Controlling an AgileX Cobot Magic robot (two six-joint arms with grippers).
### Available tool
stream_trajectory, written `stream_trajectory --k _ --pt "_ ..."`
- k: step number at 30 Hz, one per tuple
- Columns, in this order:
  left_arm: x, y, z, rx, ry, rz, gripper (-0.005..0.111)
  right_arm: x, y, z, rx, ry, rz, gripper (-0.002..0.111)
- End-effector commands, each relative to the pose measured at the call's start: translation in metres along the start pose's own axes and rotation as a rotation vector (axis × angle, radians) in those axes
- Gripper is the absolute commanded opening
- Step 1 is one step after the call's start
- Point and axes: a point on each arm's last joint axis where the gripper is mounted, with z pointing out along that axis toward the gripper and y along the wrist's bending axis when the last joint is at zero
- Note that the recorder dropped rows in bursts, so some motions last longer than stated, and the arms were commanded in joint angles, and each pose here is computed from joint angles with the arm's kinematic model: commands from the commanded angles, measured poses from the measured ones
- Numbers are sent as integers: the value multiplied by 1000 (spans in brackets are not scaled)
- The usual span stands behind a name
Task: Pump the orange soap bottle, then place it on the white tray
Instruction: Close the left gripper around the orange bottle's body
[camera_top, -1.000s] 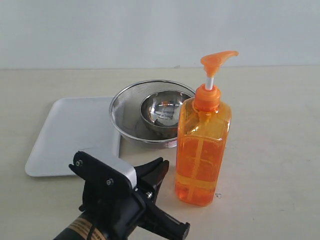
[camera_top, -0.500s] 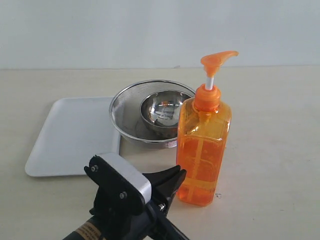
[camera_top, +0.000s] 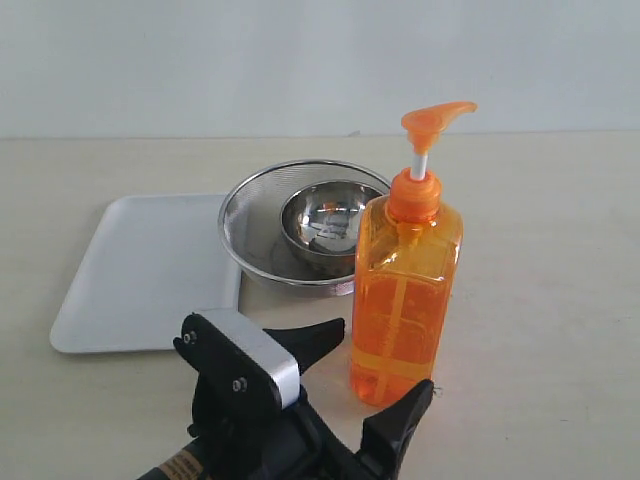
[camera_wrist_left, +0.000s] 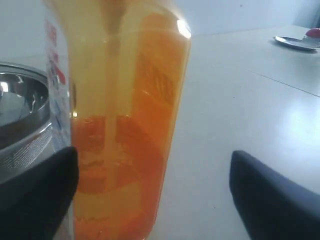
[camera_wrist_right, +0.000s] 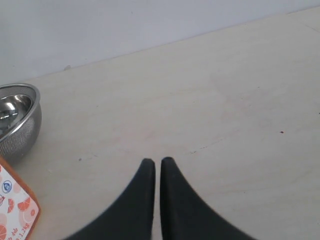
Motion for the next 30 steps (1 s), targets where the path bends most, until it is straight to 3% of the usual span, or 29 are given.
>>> stream_trajectory --k 1,8,16,30 --pt "-1 -1 0 -1 -12 -10 93 -1 0 0 6 -11 -9 0" --pt "-18 -10 18 -27 -90 -17 97 -1 0 0 6 -11 -9 0" --pt "-24 0 24 -182 -101 11 97 -1 0 0 6 -11 -9 0" --pt "-35 -8 50 -163 -33 -68 97 -1 0 0 6 -11 -9 0"
